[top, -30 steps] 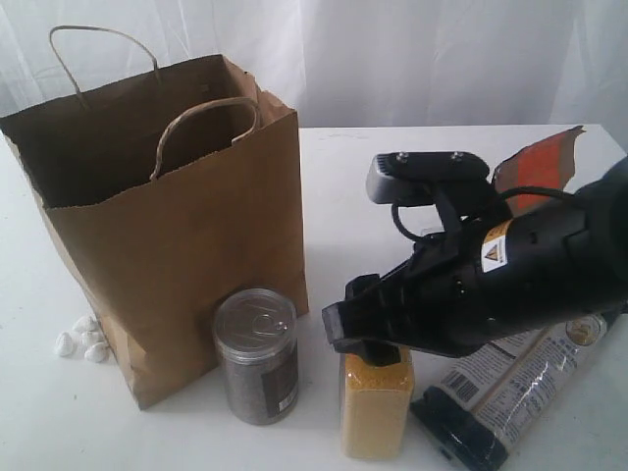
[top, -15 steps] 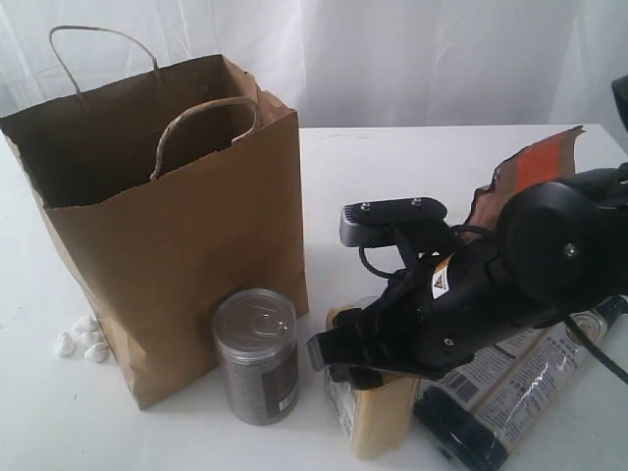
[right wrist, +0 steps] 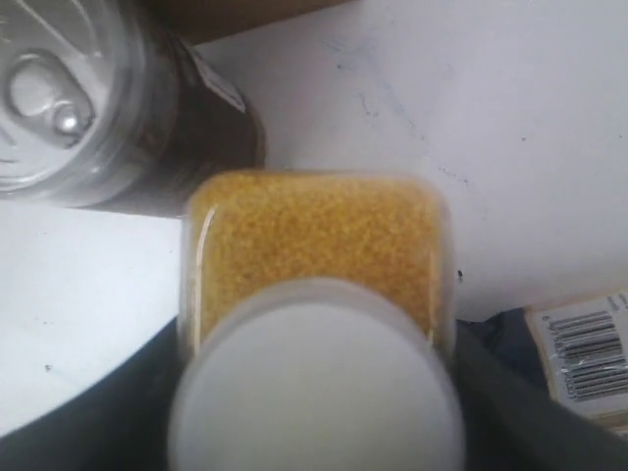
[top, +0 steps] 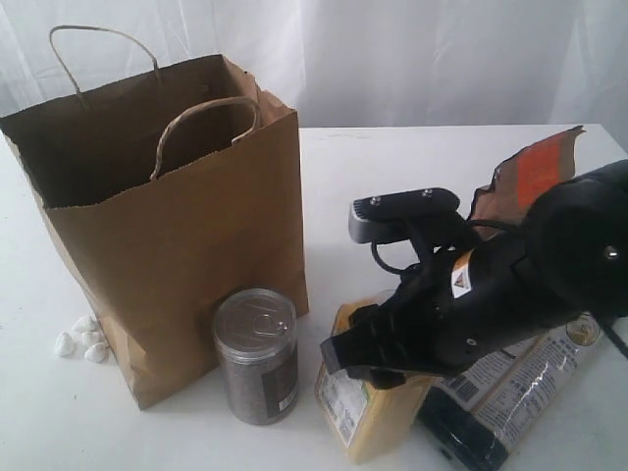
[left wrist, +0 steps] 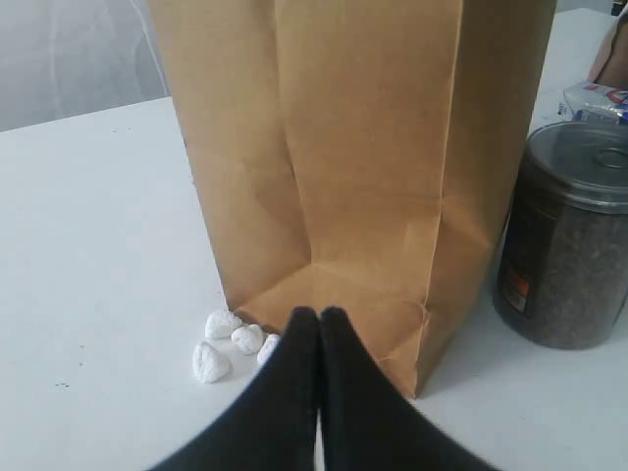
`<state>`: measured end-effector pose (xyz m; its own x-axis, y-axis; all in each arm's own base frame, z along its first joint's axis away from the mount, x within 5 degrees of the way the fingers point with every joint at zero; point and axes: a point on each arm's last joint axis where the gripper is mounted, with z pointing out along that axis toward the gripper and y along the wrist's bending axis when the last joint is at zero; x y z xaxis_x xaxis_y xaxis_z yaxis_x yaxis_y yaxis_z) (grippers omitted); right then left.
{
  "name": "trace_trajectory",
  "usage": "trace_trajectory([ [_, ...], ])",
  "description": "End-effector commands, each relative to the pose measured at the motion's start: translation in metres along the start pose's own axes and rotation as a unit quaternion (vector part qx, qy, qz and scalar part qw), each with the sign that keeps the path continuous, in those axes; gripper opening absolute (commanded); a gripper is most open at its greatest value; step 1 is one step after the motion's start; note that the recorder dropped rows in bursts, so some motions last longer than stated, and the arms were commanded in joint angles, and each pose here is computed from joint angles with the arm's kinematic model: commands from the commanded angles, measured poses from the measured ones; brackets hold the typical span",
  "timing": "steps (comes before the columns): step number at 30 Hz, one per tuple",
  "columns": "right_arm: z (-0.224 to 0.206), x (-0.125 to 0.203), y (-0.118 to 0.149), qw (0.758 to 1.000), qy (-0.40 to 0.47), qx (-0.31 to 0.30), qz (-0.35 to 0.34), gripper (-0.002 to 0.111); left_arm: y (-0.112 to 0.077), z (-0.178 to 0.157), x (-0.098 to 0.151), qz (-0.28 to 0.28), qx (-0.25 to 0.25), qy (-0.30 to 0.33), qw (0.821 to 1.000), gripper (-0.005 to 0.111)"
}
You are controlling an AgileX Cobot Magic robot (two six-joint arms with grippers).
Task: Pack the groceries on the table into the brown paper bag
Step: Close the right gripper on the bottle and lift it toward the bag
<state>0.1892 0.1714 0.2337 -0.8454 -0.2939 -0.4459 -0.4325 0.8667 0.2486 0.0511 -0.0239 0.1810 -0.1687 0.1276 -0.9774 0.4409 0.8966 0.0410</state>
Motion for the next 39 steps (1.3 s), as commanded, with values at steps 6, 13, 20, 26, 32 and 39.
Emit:
trace_trajectory([
  [6,-0.121,-0.014,0.011,0.964,-0.253,-0.03,-0.071,0.0,0.0,0.0,0.001,-0.003,0.002,0.0,1.0,0.0],
  [13,-0.207,-0.063,0.034,0.899,-0.419,-0.041,-0.119,0.0,0.0,0.0,0.001,-0.003,0.002,0.0,1.0,0.0],
  [20,-0.205,-0.133,0.06,0.894,-0.41,-0.023,-0.179,0.0,0.0,0.0,0.001,-0.003,0.002,0.0,1.0,0.0],
  [26,-0.176,-0.167,0.082,0.905,-0.353,-0.039,-0.234,0.0,0.0,0.0,0.001,-0.003,0.002,0.0,1.0,0.0],
  [32,-0.145,-0.186,0.101,0.91,-0.304,-0.038,-0.278,0.0,0.0,0.0,0.001,-0.003,0.002,0.0,1.0,0.0],
  [39,-0.101,-0.203,0.101,0.921,-0.249,-0.007,-0.299,0.0,0.0,0.0,0.001,-0.003,0.002,0.0,1.0,0.0],
])
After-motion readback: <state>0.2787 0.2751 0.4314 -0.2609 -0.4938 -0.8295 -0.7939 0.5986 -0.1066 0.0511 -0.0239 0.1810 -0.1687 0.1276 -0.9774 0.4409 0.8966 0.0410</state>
